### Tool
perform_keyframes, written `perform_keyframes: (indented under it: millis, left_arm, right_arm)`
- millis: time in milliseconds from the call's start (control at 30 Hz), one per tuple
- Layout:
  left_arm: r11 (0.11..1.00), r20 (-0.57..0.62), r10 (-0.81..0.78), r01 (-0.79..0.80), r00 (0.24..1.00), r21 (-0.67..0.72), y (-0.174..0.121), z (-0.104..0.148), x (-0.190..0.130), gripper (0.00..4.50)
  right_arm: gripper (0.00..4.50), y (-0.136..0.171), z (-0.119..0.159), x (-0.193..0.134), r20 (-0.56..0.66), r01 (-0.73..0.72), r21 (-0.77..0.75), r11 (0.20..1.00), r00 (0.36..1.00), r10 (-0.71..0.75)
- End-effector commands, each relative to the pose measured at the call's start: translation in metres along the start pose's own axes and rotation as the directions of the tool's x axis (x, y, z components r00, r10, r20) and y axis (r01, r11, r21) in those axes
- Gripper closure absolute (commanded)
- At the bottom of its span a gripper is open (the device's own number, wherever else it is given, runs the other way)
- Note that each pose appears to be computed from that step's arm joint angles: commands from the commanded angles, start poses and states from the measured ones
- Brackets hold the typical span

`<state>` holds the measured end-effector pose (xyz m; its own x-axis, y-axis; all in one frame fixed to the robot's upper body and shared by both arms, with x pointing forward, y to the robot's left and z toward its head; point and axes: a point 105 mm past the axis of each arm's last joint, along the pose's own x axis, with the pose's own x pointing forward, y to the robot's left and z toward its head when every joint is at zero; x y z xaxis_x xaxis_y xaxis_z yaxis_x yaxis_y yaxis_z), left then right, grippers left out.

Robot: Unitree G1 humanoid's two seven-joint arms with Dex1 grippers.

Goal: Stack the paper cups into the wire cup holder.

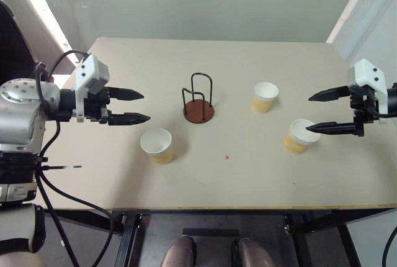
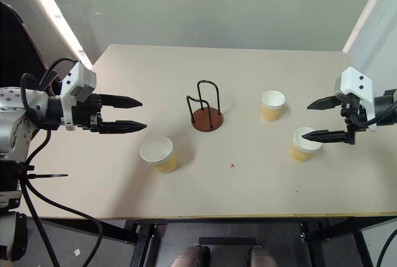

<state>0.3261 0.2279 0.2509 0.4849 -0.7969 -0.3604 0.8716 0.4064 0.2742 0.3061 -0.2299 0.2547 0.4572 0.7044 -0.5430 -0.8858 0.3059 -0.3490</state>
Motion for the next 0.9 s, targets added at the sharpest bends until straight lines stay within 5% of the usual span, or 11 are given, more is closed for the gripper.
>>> perform_keyframes:
  millis: [33,333,667,900]
  left_arm:
    - [0.999,0.035,0.023,-0.025,0.999,0.048,0.002,0.015,-0.004,0.73]
    - [0.997,0.064,0.057,-0.061,0.996,0.057,0.009,0.019,0.007,0.73]
    - [0.959,0.057,0.277,-0.280,0.959,0.051,0.047,0.009,0.087,0.73]
    - [0.922,0.045,0.379,-0.382,0.924,0.071,0.064,0.006,0.112,0.73]
  right_arm:
    - [0.00,-0.001,0.012,-0.013,0.023,0.036,-0.037,0.999,0.999,-0.035]
    - [0.00,0.002,0.015,-0.014,0.045,0.040,-0.036,0.999,0.998,-0.038]
    - [0.00,0.001,0.067,0.023,0.243,0.163,-0.091,0.982,0.960,-0.136]
    - [0.00,0.001,0.073,0.031,0.265,0.216,-0.090,0.972,0.946,-0.185]
